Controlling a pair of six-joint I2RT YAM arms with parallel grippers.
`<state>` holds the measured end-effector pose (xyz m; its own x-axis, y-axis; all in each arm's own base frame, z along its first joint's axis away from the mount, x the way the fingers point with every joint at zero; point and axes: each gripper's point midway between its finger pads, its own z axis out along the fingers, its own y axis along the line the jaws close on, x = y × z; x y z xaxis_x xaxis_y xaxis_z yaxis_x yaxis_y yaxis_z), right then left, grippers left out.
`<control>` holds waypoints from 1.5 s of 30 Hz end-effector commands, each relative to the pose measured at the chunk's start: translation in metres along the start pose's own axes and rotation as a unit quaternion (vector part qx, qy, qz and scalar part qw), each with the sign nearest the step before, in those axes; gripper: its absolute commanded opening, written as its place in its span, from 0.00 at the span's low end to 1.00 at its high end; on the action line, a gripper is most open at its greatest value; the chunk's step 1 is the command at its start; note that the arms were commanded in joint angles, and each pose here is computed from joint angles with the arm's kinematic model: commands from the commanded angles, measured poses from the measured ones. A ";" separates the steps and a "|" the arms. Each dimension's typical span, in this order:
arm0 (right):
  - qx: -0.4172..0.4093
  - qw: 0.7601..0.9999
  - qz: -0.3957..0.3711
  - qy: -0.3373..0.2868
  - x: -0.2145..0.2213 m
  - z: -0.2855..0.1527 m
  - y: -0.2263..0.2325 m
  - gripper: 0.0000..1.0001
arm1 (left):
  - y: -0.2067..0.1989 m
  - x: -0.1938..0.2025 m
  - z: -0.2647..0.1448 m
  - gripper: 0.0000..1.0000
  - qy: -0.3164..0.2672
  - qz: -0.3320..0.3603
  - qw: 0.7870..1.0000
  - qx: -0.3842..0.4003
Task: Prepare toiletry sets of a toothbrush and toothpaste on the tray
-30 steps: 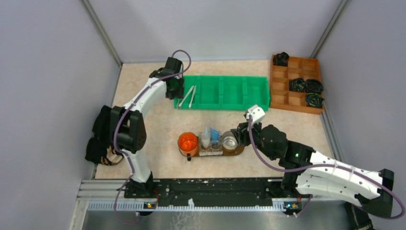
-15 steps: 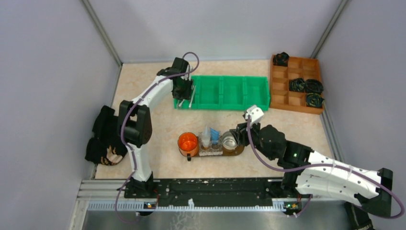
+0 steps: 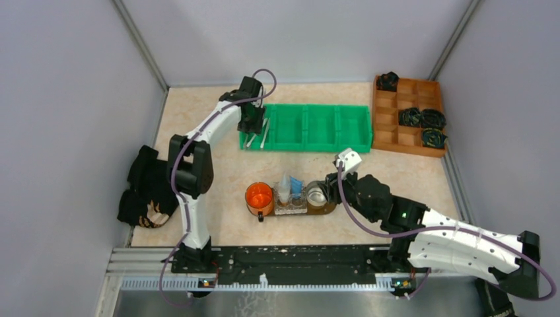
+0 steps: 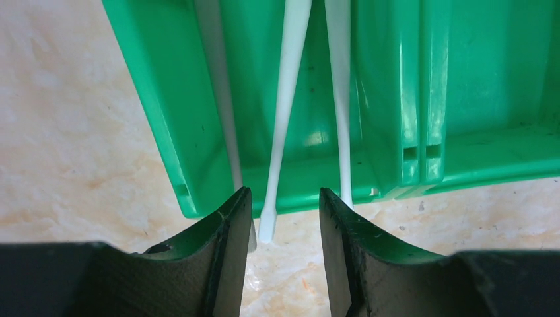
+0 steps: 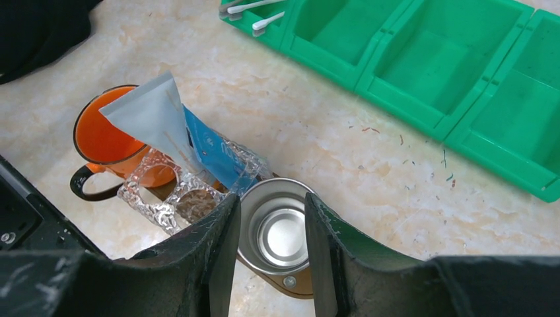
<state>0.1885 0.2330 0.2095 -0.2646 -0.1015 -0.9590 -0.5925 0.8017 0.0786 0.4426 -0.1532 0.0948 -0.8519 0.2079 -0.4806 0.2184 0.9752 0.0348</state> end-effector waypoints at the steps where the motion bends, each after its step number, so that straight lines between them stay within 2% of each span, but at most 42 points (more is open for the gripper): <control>1: -0.015 1.000 0.014 -0.015 -0.008 0.000 0.008 0.40 | 0.002 -0.015 0.008 0.49 -0.010 0.023 1.000 -0.010; 23: -0.016 1.000 0.016 -0.009 0.002 0.002 0.008 0.40 | 0.008 -0.020 0.048 0.48 0.016 0.025 1.000 -0.009; 27: -0.015 1.000 0.015 -0.008 0.003 0.003 0.008 0.40 | 0.007 -0.016 0.051 0.36 0.026 0.022 0.999 -0.004; 36: -0.016 1.000 0.010 -0.005 0.006 0.005 0.009 0.39 | 0.004 -0.006 0.049 0.38 0.043 0.019 0.999 0.004; 38: -0.016 1.000 0.009 -0.003 0.007 0.006 0.009 0.39 | 0.003 -0.004 0.048 0.34 0.048 0.019 0.999 0.005; 42: -0.017 1.000 0.009 -0.003 0.008 0.006 0.009 0.39 | 0.003 -0.001 0.042 0.21 0.054 0.013 0.998 0.006; 45: -0.017 1.000 0.008 -0.002 0.009 0.007 0.009 0.39 | 0.003 0.002 0.037 0.19 0.061 0.010 0.998 0.007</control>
<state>0.1863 0.2366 0.1945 -0.2870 -0.1126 -0.9513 -0.6009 0.7946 0.0872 0.4676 -0.1528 0.0517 -0.8871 0.2481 -0.3891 0.2474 0.9675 0.0529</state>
